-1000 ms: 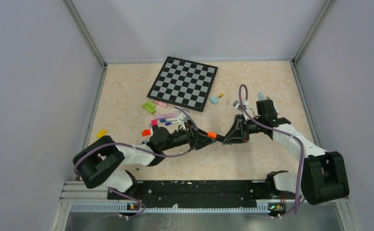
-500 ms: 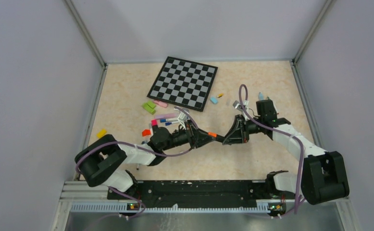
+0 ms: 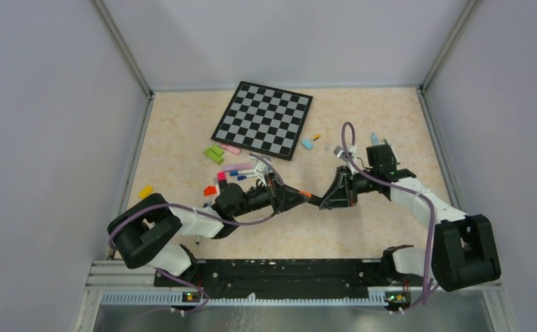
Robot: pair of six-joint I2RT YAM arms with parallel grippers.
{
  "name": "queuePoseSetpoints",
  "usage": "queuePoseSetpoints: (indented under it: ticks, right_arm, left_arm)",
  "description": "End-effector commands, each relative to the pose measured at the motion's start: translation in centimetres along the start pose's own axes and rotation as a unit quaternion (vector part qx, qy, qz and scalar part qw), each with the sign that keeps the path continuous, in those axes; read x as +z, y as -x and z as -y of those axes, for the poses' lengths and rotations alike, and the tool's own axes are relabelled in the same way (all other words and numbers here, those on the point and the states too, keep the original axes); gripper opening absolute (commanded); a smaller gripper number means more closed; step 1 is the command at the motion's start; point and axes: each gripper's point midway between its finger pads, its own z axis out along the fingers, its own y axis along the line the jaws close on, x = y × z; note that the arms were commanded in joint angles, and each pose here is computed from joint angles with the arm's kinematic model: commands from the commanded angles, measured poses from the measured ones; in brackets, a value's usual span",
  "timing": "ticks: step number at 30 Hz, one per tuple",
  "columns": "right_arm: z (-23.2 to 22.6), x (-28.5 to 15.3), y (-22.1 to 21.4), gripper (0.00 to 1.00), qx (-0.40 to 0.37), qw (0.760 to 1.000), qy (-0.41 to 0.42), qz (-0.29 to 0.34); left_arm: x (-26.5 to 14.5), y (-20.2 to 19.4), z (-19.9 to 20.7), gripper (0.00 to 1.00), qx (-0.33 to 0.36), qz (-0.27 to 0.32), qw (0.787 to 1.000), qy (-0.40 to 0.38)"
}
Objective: Open the pen caps
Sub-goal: Open the pen cap from the pen.
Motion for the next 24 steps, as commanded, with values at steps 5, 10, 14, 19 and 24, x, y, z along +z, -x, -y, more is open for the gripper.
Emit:
queuePoseSetpoints:
  ticks: [5,10,14,19,24]
  right_arm:
    - [0.5,0.1,-0.1,0.00,-0.008,1.000,-0.010,-0.011]
    - [0.9,0.1,-0.3,0.00,-0.004,1.000,-0.013,-0.014]
    - [1.2,0.1,-0.3,0.00,0.001,1.000,-0.017,-0.017]
    - [2.2,-0.5,0.0,0.00,-0.027,0.998,-0.049,-0.030]
    - [5.8,-4.6,2.1,0.00,-0.084,0.979,-0.181,-0.036]
  left_arm:
    - [-1.2,7.9,2.7,0.00,0.080,0.121,0.989,-0.029]
    - [-3.1,13.9,2.1,0.00,0.131,0.202,0.970,0.026]
    - [-4.4,17.0,2.3,0.00,0.158,0.249,0.955,0.042]
    - [-3.8,17.4,2.5,0.00,0.167,0.227,0.959,0.030]
    - [-3.0,15.0,0.9,0.00,0.148,0.164,0.974,0.041]
